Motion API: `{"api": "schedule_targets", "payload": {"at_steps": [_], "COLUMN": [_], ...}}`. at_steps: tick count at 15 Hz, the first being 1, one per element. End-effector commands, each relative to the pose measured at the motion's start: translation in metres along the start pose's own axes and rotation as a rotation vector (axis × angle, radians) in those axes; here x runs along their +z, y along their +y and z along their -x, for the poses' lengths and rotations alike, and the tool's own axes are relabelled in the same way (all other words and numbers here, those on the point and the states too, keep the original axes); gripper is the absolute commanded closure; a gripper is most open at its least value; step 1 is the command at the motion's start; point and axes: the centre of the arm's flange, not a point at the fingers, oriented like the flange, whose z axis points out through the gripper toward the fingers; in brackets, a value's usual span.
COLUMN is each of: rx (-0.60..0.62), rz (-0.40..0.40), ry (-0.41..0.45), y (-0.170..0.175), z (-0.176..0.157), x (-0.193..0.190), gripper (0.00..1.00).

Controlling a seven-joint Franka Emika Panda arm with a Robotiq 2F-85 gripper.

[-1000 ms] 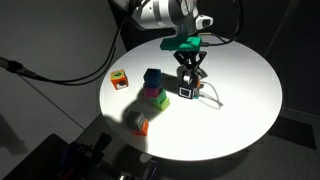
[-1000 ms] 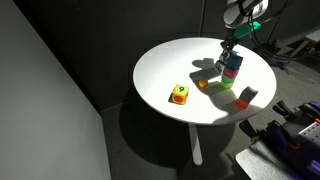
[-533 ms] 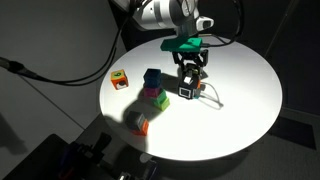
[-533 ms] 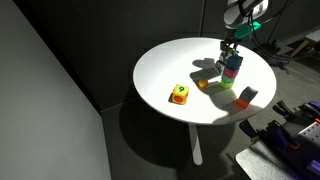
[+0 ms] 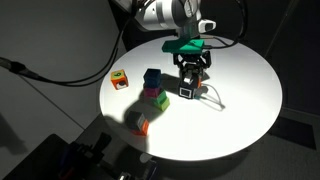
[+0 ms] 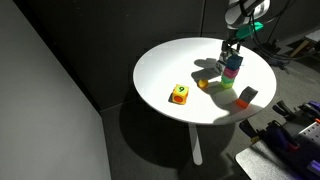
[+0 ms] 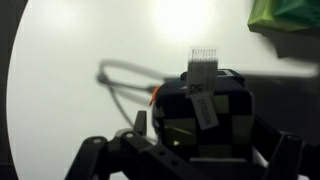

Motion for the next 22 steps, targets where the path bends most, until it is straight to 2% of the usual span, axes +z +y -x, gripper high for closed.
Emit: {"api": "schedule_targets", "payload": {"at_steps": [1,16,22], "rx": [-0.025,-0.189,-0.146], "rz": [-0.012,-0.174,-0.141], "ry": [0.003,0.089,0.136], "y": [0.011,0.012,0.017], "z": [0.003,0.003,0.006], "x": [-0.012,-0.028,-0.030], "gripper": [0.00,0.00,0.00]}}
